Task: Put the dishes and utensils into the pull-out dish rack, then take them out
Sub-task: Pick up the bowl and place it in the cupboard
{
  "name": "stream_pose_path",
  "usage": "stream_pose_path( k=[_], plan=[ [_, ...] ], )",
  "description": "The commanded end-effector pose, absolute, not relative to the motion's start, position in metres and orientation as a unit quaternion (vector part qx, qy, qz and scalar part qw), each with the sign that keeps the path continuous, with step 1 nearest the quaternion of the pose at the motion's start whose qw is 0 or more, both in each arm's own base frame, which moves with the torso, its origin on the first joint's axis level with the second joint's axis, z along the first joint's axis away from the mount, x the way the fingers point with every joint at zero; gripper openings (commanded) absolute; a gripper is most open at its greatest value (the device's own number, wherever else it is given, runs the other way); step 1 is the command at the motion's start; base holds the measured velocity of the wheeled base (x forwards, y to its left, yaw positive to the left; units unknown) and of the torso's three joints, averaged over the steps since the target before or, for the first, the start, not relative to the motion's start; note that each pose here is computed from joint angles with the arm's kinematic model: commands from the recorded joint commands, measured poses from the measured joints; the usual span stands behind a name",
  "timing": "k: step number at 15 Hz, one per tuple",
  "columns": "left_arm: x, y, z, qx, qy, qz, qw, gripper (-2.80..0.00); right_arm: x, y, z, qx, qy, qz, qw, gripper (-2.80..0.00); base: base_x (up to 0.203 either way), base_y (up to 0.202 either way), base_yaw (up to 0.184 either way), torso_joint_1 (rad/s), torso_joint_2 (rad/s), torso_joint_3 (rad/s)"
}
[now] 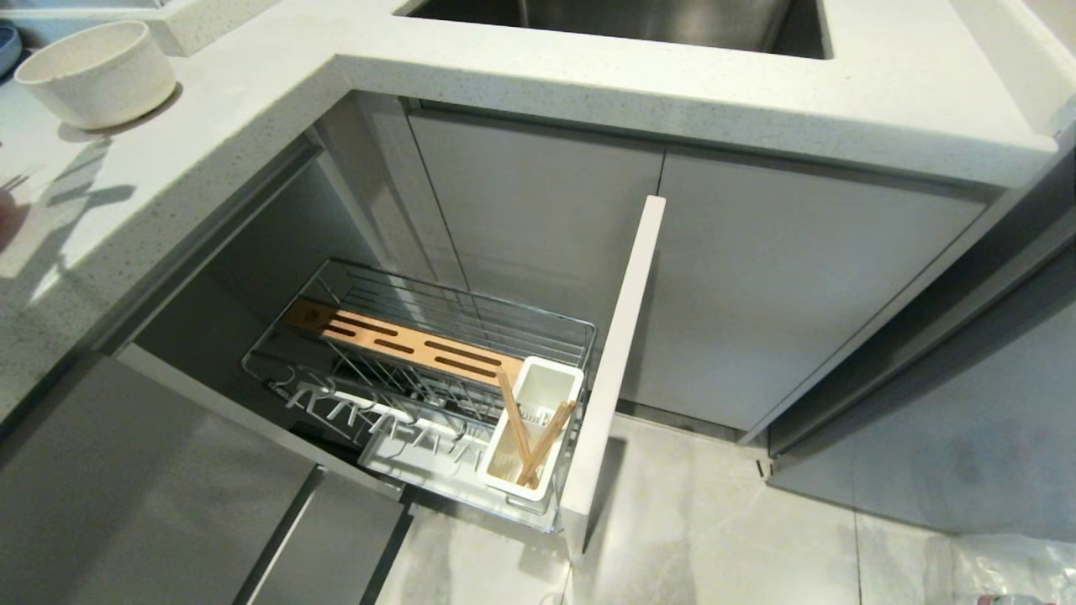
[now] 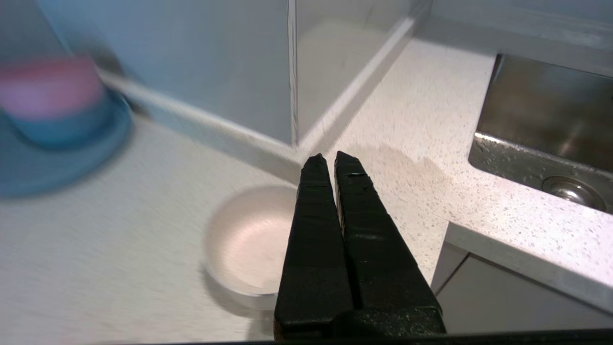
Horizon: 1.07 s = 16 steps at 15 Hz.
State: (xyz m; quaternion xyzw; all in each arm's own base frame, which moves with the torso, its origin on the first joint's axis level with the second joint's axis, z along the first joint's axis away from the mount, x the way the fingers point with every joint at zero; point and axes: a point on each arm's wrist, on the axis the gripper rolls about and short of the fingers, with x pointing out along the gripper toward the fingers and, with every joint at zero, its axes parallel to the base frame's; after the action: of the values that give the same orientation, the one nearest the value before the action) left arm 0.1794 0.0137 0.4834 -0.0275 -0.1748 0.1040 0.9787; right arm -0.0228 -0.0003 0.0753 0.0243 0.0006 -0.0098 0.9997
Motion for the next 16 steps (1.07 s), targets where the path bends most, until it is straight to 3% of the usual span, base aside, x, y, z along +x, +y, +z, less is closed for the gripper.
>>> stream_pose_path(
  k=[1, 5, 16],
  plan=[
    [0.224, 0.015, 0.466, -0.071, -0.135, 0.1, 0.983, -2.8, -0.023, 0.0, 0.075, 0.025, 0.001, -0.01, 1.0, -2.8, 0.0, 0.0, 0.0, 0.0, 0.0, 0.0],
    [0.214, 0.015, 0.464, -0.177, -0.124, 0.094, 0.972, -2.8, -0.023, 0.0, 0.075, 0.025, 0.001, -0.01, 1.0, -2.8, 0.0, 0.0, 0.0, 0.0, 0.0, 0.0],
    [0.23, 0.021, 0.45, -0.175, -0.094, 0.1, 0.975, -2.8, -0.023, 0.0, 0.075, 0.025, 0.001, -0.01, 1.0, -2.8, 0.0, 0.0, 0.0, 0.0, 0.0, 0.0]
  ],
)
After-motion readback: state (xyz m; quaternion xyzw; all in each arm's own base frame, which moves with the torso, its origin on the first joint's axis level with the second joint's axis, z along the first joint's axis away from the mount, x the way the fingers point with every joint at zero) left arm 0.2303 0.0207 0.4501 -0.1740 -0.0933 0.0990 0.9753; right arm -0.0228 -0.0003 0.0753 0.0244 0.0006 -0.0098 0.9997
